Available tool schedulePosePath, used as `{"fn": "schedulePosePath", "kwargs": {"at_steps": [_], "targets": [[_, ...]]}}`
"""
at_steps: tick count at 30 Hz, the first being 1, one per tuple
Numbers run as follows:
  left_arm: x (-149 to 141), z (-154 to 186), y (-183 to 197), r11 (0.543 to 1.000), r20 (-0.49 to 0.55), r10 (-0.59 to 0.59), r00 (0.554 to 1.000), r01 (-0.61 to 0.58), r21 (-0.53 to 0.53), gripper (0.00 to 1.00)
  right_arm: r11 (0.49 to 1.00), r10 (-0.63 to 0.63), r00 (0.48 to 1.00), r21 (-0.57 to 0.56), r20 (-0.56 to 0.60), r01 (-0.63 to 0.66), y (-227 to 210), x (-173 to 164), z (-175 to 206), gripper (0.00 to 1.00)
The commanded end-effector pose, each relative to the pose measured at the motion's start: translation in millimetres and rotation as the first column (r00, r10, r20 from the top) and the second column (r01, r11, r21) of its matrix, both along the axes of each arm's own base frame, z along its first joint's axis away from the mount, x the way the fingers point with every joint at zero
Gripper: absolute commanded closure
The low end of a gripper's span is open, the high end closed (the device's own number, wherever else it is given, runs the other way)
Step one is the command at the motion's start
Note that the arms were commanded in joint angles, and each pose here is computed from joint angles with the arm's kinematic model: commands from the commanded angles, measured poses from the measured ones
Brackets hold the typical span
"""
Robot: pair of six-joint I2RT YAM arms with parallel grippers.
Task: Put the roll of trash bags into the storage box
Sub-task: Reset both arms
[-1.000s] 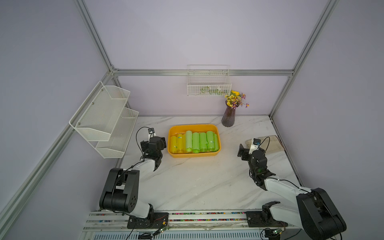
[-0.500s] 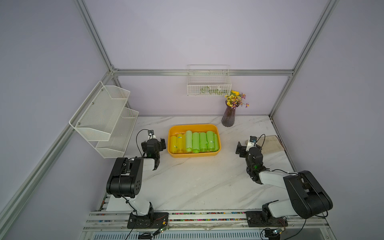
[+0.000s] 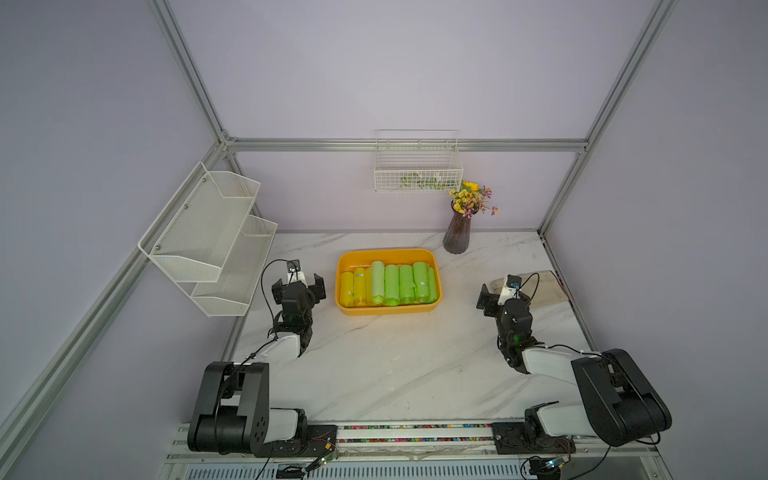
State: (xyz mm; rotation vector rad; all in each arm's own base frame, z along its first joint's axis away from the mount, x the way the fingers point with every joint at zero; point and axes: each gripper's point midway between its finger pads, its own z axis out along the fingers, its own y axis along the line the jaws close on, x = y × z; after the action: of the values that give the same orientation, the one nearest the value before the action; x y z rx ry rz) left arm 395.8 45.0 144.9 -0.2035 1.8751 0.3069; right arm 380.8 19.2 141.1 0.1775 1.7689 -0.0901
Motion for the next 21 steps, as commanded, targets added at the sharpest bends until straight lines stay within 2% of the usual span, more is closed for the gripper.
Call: {"fn": "schedulePosePath", "kwargs": {"at_steps": [1, 3, 9, 15, 19, 21], "targets": [[0, -15, 6, 0.999, 0.044, 0.035, 0.998, -0.035, 0.0, 0.0, 0.999, -0.003, 0.999, 0.04, 0.035, 0.002, -5, 0, 9, 0.01], [3, -27, 8, 0.999, 0.044, 0.04, 0.998, -0.04, -0.001, 0.0, 0.999, -0.011, 0.999, 0.048, 0.04, 0.009, -9, -1, 9, 0.01], [-2, -29, 6, 1.0, 0.099, 0.019, 0.995, -0.018, -0.007, 0.0, 1.0, -0.031, 0.997, 0.007, 0.065, 0.03, -20, 0, 13, 0.01], [-1, -30, 6, 1.0, 0.081, 0.02, 0.997, -0.019, -0.006, 0.0, 0.998, -0.065, 0.993, -0.006, 0.093, 0.066, -33, 13, 2, 0.01], [0, -31, 6, 1.0, 0.079, 0.017, 0.997, -0.017, -0.006, 0.0, 0.999, -0.047, 0.99, 0.004, 0.13, 0.047, -31, 4, 3, 0.01], [0, -30, 6, 1.0, 0.079, 0.018, 0.997, -0.017, -0.006, 0.0, 0.999, -0.031, 0.995, -0.01, 0.096, 0.032, -28, 9, -8, 0.01]]}}
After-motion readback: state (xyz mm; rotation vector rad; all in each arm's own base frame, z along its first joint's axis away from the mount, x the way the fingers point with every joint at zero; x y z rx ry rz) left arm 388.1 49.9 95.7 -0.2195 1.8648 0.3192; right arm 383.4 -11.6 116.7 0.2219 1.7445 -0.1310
